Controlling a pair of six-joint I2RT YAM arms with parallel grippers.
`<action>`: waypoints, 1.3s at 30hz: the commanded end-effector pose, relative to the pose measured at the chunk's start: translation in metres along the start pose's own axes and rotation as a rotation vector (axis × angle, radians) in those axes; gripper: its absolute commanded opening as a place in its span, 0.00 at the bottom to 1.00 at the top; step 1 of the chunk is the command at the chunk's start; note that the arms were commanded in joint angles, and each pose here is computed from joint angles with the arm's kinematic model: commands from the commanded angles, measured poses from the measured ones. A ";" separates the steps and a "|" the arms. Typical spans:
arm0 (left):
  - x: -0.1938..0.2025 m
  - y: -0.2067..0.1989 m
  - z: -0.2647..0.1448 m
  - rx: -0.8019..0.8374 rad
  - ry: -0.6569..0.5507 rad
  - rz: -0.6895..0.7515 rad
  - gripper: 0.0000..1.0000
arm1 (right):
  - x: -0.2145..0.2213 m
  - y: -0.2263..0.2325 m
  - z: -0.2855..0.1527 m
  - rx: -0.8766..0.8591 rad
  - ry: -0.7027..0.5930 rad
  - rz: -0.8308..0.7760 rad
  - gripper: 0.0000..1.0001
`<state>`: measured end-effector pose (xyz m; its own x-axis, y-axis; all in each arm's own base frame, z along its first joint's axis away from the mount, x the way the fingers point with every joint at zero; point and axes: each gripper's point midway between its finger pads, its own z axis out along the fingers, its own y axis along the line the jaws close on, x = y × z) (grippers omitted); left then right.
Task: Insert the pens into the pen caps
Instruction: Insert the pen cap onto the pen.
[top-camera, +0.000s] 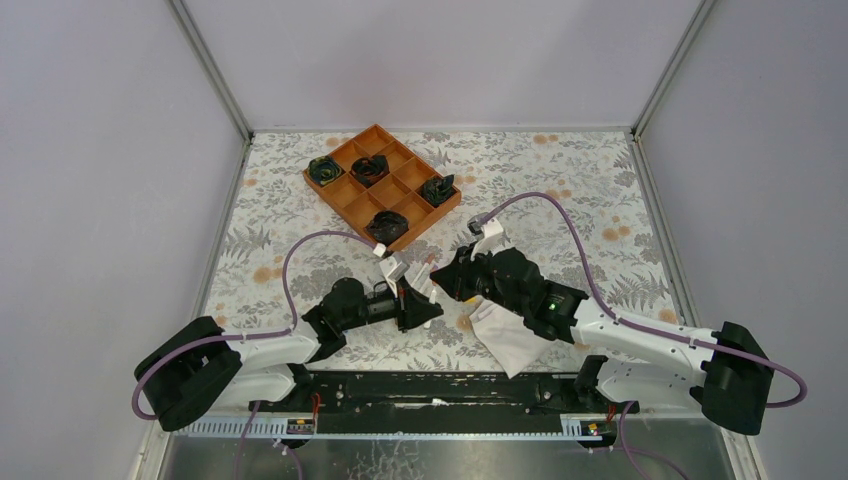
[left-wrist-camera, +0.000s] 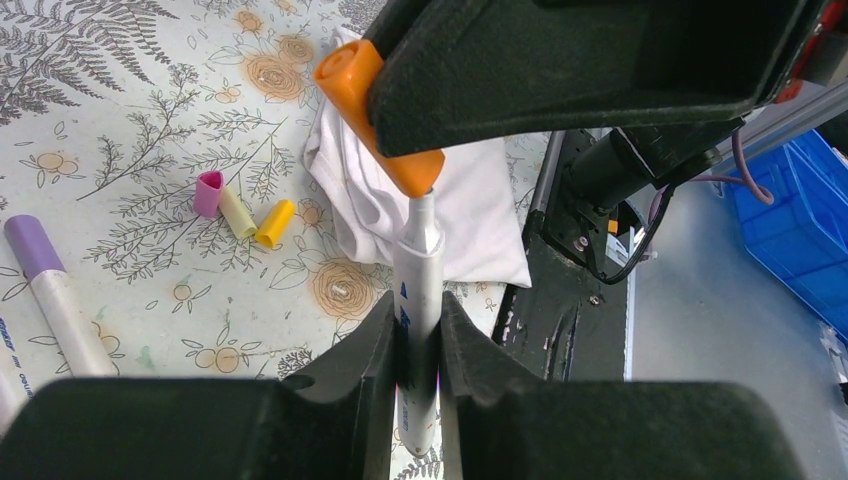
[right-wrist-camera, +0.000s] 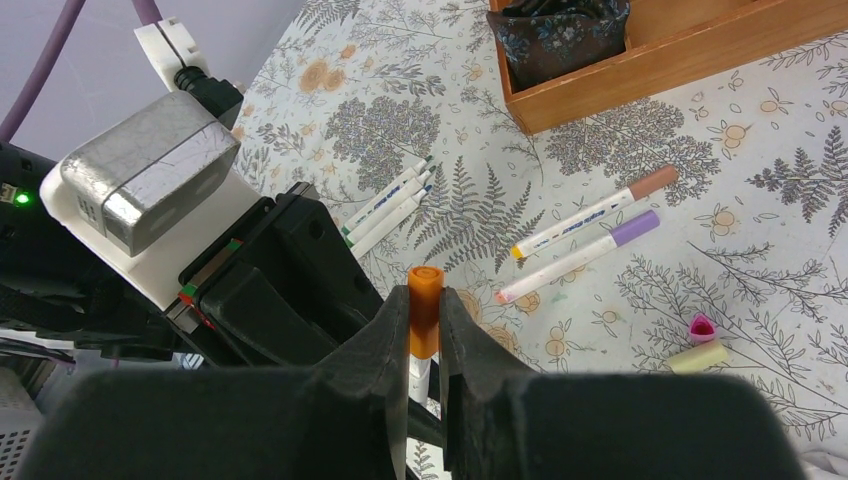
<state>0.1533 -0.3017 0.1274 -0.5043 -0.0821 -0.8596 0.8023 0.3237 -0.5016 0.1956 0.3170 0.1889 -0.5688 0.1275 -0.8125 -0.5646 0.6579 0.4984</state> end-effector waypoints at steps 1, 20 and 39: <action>-0.023 -0.006 0.006 0.010 -0.075 0.024 0.00 | -0.015 0.018 -0.003 -0.068 -0.055 0.003 0.00; -0.053 -0.012 0.001 0.002 -0.228 -0.085 0.00 | 0.003 0.014 0.000 -0.073 -0.042 -0.017 0.00; -0.052 -0.011 0.006 0.007 -0.206 -0.052 0.00 | 0.020 0.013 0.002 -0.048 -0.023 -0.009 0.00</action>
<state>0.1612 -0.3020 0.1388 -0.5803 -0.1968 -0.7903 0.7136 0.3447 -0.6098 0.1954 0.3242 0.1913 -0.5163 0.1888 -0.8353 -0.5761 0.6451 0.5019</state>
